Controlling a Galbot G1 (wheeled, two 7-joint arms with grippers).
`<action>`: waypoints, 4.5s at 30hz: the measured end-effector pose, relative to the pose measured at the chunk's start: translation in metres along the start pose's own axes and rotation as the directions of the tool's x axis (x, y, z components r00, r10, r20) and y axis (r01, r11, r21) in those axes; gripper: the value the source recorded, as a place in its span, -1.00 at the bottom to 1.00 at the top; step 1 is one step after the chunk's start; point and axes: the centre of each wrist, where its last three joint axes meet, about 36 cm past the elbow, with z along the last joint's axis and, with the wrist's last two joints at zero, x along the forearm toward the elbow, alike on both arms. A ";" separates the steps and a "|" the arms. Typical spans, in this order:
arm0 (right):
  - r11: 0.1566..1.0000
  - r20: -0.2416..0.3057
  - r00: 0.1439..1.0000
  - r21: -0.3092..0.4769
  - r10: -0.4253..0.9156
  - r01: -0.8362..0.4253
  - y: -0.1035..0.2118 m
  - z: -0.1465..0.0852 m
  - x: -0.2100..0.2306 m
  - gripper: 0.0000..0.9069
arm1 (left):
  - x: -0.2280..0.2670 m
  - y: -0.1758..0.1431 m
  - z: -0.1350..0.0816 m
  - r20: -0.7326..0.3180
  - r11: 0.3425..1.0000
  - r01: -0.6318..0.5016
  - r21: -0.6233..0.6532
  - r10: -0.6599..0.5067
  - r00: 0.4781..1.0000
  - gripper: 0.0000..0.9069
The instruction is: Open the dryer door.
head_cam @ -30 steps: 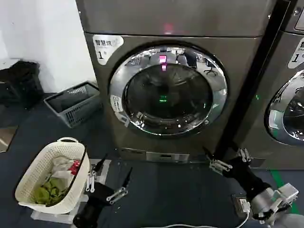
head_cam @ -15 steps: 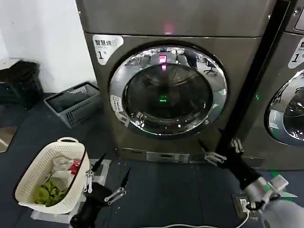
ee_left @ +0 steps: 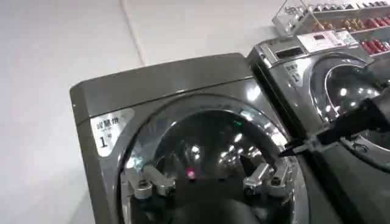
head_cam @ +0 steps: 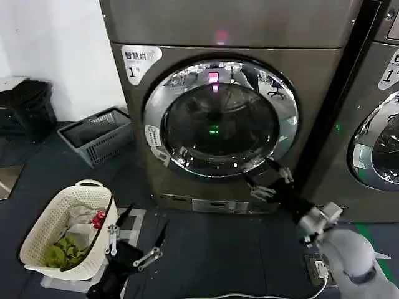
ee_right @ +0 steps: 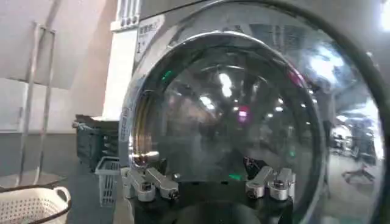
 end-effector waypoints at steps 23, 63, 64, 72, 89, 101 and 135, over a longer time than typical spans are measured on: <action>1.000 0.036 0.999 0.014 -0.017 0.017 0.007 0.010 -0.107 1.00 | -0.001 -0.003 0.000 -0.004 1.000 0.014 -0.004 -0.015 1.000 1.00; 0.990 0.067 0.988 0.001 -0.139 0.139 0.082 -0.001 -0.223 1.00 | -0.003 -0.002 -0.001 -0.006 1.000 0.028 -0.014 -0.028 1.000 1.00; 0.990 0.067 0.988 0.000 -0.140 0.140 0.083 -0.001 -0.225 1.00 | -0.003 -0.001 -0.001 -0.006 0.999 0.029 -0.015 -0.029 1.000 1.00; 0.989 0.056 0.988 -0.001 -0.145 0.145 0.085 0.002 -0.242 1.00 | -0.002 -0.001 -0.002 -0.007 0.999 0.029 -0.018 -0.030 1.000 1.00; 0.983 0.026 0.983 -0.022 -0.183 0.184 0.100 0.010 -0.274 1.00 | -0.001 -0.001 -0.003 -0.004 0.999 0.032 -0.019 -0.032 0.999 1.00; 0.973 0.015 0.973 -0.022 -0.231 0.231 0.098 0.016 -0.290 1.00 | 0.002 -0.003 -0.005 -0.006 0.999 0.036 -0.017 -0.036 0.999 1.00; 0.854 0.084 0.859 -0.099 -0.505 0.511 0.066 0.001 -0.285 1.00 | 0.007 0.008 -0.002 -0.024 0.998 0.056 -0.038 -0.056 0.998 1.00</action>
